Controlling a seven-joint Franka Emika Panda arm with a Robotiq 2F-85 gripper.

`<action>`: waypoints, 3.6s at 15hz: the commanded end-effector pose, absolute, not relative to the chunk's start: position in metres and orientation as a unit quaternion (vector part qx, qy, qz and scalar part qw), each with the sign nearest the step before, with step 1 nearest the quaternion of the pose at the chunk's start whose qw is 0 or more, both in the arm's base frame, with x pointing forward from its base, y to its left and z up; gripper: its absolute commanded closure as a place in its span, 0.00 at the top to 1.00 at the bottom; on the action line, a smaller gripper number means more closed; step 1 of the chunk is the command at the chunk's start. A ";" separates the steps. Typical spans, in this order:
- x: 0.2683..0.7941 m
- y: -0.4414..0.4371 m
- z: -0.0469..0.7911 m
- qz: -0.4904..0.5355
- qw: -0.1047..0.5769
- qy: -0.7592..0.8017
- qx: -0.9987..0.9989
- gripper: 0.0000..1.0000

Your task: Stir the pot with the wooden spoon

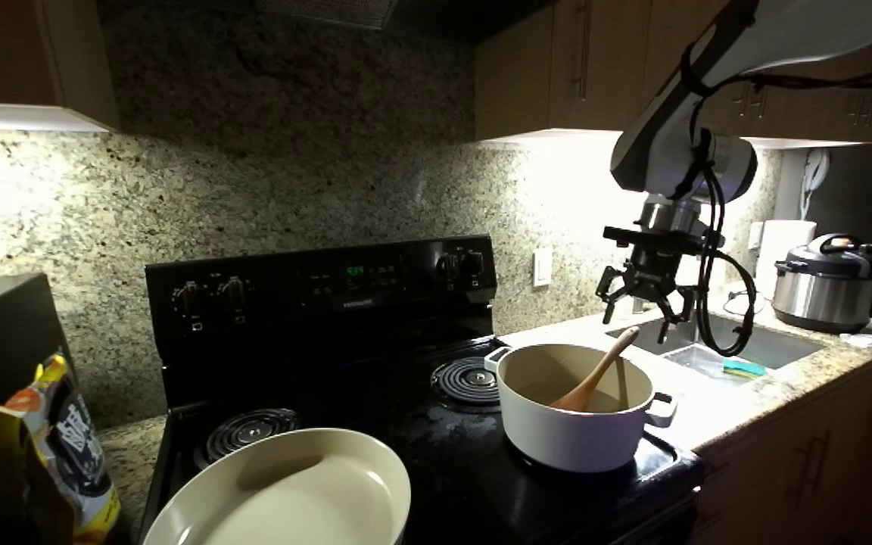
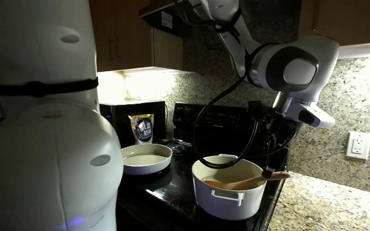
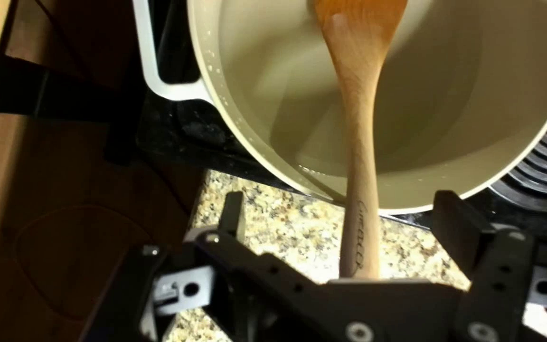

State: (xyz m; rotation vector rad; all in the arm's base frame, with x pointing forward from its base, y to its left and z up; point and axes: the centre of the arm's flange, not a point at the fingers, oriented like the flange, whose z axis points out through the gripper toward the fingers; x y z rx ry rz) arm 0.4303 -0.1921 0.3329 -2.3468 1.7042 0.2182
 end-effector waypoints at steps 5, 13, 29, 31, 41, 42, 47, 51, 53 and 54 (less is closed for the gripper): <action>0.450 -0.212 0.309 0.145 0.110 0.596 -0.782 0.67; 0.459 -0.217 0.307 0.164 0.104 0.599 -0.777 0.15; 0.473 -0.230 0.298 0.164 0.102 0.613 -0.766 0.75; 0.474 -0.235 0.296 0.168 0.103 0.619 -0.760 0.74; 0.469 -0.234 0.299 0.154 0.105 0.633 -0.752 0.08; 0.466 -0.235 0.302 0.151 0.104 0.635 -0.750 0.03; 0.457 -0.237 0.315 0.137 0.106 0.641 -0.747 0.07; 0.451 -0.228 0.328 0.105 0.094 0.645 -0.751 0.07; 0.453 -0.221 0.334 0.071 0.074 0.653 -0.750 0.07; 0.455 -0.218 0.336 0.057 0.064 0.656 -0.750 0.07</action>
